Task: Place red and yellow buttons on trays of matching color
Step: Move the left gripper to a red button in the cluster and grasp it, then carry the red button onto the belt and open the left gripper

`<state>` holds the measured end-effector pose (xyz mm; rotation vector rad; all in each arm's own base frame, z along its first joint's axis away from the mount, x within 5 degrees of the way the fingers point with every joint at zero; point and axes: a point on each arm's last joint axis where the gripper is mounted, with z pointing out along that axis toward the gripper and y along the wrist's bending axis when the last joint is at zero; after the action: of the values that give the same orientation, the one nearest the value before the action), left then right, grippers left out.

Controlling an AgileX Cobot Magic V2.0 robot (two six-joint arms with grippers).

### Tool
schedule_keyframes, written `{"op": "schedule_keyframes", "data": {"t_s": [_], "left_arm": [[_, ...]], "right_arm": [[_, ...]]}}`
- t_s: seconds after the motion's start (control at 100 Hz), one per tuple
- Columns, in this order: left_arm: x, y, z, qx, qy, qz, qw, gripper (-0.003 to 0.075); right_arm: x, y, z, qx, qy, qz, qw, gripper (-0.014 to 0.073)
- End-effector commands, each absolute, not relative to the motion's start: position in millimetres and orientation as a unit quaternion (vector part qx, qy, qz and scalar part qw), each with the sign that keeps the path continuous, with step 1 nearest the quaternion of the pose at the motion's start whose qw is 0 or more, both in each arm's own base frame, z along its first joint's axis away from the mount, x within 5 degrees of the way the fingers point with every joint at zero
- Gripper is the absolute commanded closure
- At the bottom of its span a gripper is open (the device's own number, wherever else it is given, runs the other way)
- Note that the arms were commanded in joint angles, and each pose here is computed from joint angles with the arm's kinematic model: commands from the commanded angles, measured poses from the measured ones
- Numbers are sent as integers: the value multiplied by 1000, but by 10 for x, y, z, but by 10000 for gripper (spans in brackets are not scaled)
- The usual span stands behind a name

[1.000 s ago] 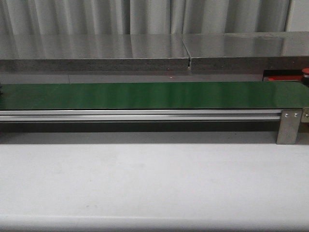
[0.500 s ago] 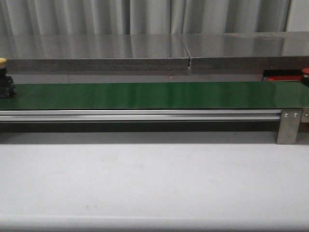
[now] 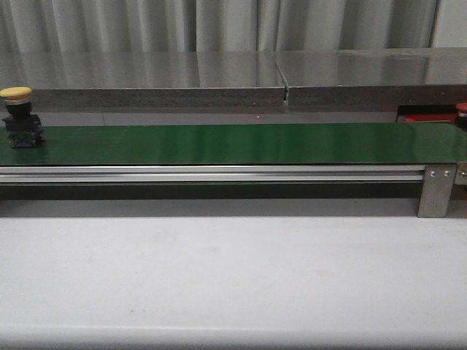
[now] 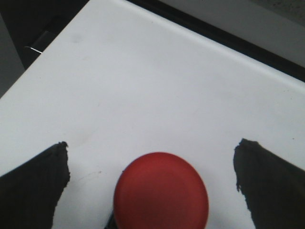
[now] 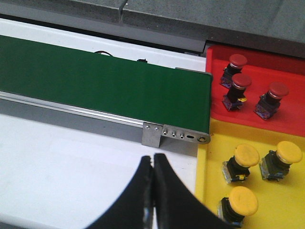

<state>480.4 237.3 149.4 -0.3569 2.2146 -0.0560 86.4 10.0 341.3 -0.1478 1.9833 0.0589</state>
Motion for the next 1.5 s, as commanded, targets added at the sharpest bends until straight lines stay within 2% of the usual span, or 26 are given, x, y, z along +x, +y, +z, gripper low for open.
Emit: {"op": "schedule_keyframes", "data": {"t_s": [0.0,0.04,0.11,0.3,0.39,0.47,0.59,0.9,1.04,1.19,1.35,1.49], "left_arm": [[4826,2396,1972,-147,861,-10,486,95],[4826,2396,1972,-147,861,-10,486,123],[4826,2394,1971,-147,861,-11,486,219],[4824,2378,1964,-144,864,-19,482,607],[4823,2350,1982,-138,867,-33,477,741],[4830,2311,2043,-131,868,-55,476,739],[4803,2234,2308,-119,860,-83,489,739],[4428,1919,3462,-50,829,-99,548,740],[4213,1718,3746,-23,829,-122,545,740],[4043,1524,3739,-30,834,-124,537,740],[3933,1340,3491,-33,845,-101,524,740],[3968,1138,3263,-22,857,-107,504,739]], "right_arm": [[879,89,3537,-58,813,19,580,661],[879,89,3537,-58,813,19,580,661],[879,89,3537,-58,813,19,580,661],[879,89,3537,-58,813,19,580,661],[879,89,3537,-58,813,19,580,661],[879,89,3537,-58,813,19,580,661],[879,89,3537,-58,813,19,580,661],[879,89,3537,-58,813,19,580,661],[879,89,3537,-58,813,19,580,661],[879,89,3537,-58,813,19,580,661],[879,89,3537,-58,813,19,580,661],[879,89,3537,-58,813,19,580,661]]}}
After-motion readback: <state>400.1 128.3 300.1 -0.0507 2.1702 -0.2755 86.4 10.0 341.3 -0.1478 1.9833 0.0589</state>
